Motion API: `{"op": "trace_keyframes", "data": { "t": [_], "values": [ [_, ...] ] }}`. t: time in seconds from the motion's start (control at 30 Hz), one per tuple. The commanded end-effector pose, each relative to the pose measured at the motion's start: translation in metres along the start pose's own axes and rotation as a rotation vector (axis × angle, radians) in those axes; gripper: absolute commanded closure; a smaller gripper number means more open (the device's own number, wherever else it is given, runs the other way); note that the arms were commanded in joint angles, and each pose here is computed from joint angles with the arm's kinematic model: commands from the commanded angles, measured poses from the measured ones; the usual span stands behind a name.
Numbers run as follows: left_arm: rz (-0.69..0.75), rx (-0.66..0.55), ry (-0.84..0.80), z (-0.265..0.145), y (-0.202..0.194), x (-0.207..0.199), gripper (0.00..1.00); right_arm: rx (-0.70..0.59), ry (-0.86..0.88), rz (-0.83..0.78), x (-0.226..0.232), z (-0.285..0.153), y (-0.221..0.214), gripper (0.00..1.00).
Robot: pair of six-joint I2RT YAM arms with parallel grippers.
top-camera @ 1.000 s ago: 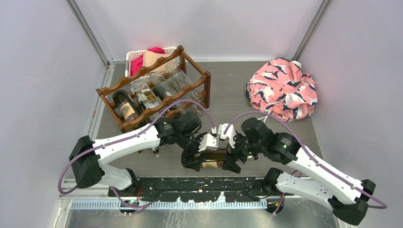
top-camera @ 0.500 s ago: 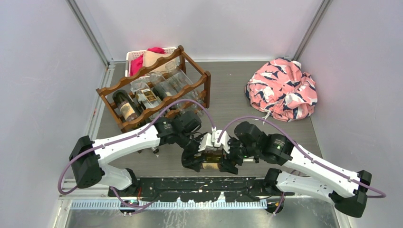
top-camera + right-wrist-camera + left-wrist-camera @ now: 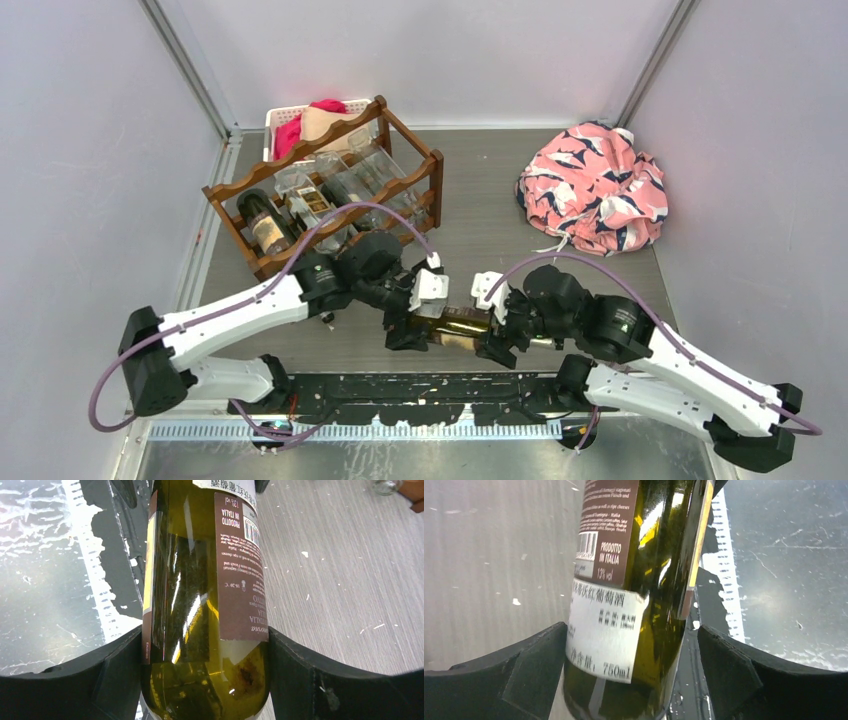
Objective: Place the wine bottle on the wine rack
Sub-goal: Place the wine bottle in the wine rack.
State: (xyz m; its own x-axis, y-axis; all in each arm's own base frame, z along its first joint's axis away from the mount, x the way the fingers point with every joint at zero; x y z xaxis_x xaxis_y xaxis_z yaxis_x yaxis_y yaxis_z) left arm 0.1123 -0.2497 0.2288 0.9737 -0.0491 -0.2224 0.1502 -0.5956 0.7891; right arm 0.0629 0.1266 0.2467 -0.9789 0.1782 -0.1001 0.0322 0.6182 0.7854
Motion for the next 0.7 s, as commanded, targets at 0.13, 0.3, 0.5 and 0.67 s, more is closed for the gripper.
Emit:
{"op": "trace_keyframes", "data": {
  "t": [0.13,0.3,0.5,0.67],
  "values": [
    [0.117,-0.246,0.232,-0.054,0.039,-0.012,0.00,-0.154,-0.196,0.037,-0.007,-0.027,0.012,0.98],
    [0.108,-0.386,0.421,-0.102,0.061,-0.025,0.00,-0.256,-0.285,0.057,-0.009,-0.047,0.017,0.99],
    [0.001,-0.540,0.637,-0.150,0.079,-0.035,0.00,-0.351,-0.400,0.072,-0.022,-0.060,0.045,0.99],
    [-0.037,-0.638,0.725,-0.176,0.086,-0.044,0.00,-0.369,-0.516,0.073,-0.048,-0.058,0.090,0.99]
  ]
}}
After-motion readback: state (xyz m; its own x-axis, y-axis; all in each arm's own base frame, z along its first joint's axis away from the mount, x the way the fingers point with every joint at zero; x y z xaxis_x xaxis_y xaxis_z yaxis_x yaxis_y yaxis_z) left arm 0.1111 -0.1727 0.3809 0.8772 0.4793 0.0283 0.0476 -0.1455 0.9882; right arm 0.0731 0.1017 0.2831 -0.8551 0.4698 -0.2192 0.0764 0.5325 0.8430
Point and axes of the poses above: each gripper's point midway between its finger pads, its own z axis out along the fingers, its own x axis along the line the jaws close on, y = z × x, the point moved 9 cm from there along -z, back along the fingers, and after that the axes turned 8 degrees about -z, right-handed, at the moved point
